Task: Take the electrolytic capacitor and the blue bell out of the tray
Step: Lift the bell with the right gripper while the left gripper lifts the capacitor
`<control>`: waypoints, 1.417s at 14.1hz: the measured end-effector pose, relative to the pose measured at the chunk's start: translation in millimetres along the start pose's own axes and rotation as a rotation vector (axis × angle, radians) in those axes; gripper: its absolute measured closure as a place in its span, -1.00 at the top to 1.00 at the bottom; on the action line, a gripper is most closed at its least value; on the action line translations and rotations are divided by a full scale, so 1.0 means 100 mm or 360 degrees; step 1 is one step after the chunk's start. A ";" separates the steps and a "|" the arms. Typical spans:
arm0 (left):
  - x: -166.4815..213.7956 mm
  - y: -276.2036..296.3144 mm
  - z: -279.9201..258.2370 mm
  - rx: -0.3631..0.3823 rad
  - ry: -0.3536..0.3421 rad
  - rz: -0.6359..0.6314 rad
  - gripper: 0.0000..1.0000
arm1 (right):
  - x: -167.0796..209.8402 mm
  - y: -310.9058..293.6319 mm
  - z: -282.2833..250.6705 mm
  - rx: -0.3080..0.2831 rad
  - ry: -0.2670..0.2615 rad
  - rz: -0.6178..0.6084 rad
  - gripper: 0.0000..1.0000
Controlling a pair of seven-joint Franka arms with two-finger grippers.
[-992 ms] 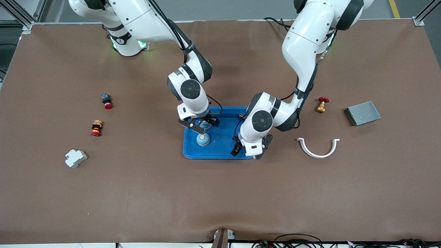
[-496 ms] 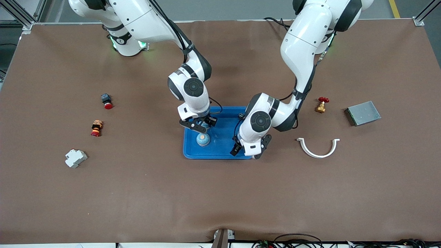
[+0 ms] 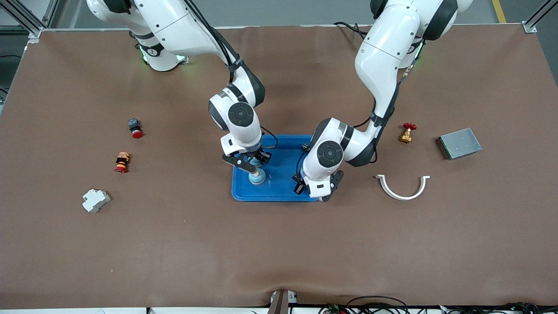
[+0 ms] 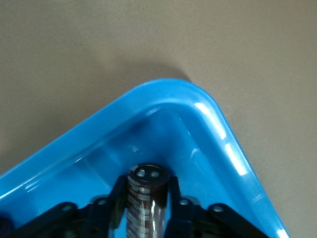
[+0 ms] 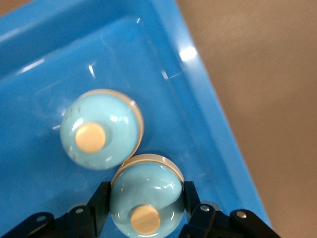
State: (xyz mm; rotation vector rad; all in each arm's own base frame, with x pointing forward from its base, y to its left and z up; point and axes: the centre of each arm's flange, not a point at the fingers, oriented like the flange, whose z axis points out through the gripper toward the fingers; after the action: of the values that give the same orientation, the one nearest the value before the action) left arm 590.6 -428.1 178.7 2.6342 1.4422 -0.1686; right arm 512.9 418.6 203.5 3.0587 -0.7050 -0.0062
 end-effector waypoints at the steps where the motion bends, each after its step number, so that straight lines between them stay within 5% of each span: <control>1: 0.00 0.01 -0.01 -0.0003 0.0000 -0.0007 -0.30 | 0.09 0.01 -0.08 -0.0015 -0.0032 0.0007 0.28; 7: -0.04 0.11 -0.22 -0.0064 -0.0004 -0.0007 -0.30 | 1.12 0.70 -0.93 -0.0011 -0.0263 -0.0204 0.28; 13: 0.21 0.11 -1.00 0.0032 0.0049 0.0139 -0.30 | 1.42 1.51 -1.21 -0.0126 -0.0180 -0.0440 0.28; 20: 1.16 -0.57 -1.57 0.0180 -0.0015 0.0615 -0.30 | 1.52 2.18 -0.91 -0.0058 -0.0093 -0.0566 0.28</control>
State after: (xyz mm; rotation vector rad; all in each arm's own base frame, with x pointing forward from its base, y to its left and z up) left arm 610.5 -274.6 311.1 2.9345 0.9181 -0.2254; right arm 555.1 156.2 294.4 3.1116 -0.1514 -0.1075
